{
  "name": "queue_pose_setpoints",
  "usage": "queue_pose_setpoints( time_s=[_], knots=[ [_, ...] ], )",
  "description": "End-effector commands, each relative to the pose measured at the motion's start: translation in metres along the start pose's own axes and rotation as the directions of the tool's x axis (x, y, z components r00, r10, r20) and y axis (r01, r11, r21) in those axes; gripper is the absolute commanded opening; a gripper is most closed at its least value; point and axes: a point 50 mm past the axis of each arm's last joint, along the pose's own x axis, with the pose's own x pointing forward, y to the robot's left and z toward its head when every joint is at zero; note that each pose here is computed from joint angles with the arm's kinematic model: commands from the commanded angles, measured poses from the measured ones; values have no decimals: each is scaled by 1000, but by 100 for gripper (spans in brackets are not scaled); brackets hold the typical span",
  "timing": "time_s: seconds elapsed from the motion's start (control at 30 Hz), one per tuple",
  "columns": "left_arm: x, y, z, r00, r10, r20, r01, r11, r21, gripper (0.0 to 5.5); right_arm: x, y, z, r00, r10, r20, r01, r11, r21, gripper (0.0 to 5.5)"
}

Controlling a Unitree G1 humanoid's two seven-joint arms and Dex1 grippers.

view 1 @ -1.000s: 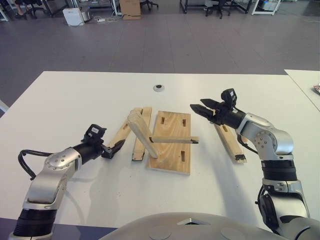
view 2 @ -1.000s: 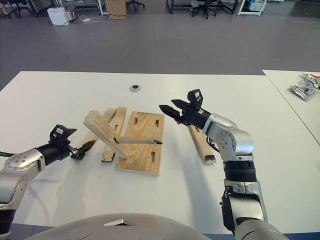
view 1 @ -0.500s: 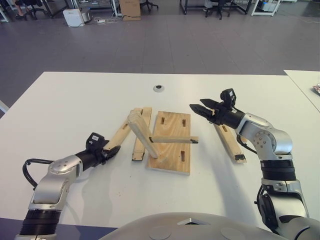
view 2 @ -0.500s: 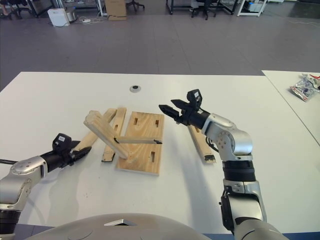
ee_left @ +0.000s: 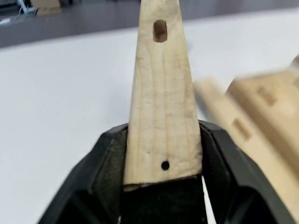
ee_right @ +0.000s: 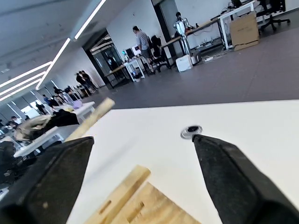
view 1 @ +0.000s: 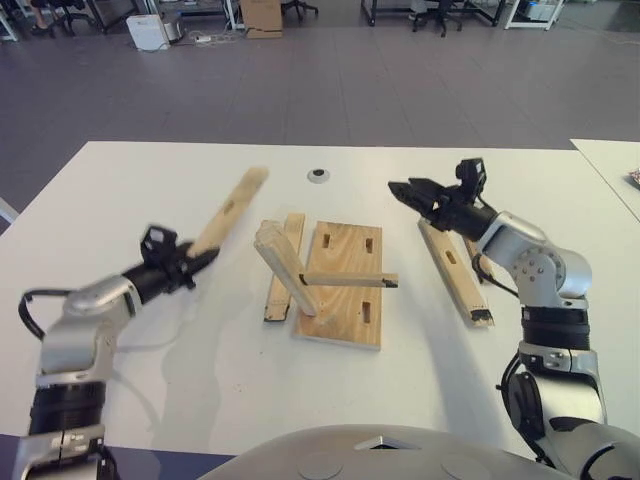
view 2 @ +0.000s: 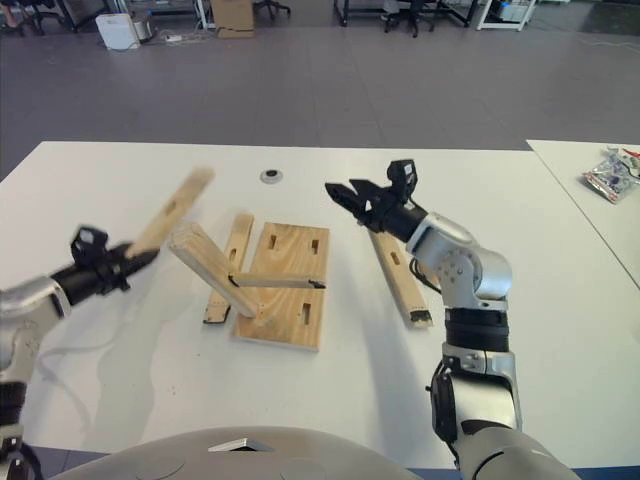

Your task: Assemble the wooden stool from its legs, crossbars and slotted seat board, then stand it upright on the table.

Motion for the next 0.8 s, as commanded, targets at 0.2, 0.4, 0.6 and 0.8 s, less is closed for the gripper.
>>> queue_pose_setpoints(
  time_s=[0.2,0.4,0.6,0.8],
  knots=[
    [-7,-57,100,726,-630,275,669,740,-74,208,22,91,92,799,563,214,-577,817,5,540],
    [-9,-70,89,647,-721,248,762,624,-173,208,28,104,97,723,649,237,-680,730,75,540],
    [-4,-77,82,634,-742,217,773,606,-186,208,25,118,95,651,732,203,-757,646,98,540],
    [0,-86,83,618,-759,208,786,590,-183,208,28,118,92,669,720,186,-742,660,115,448]
  ],
)
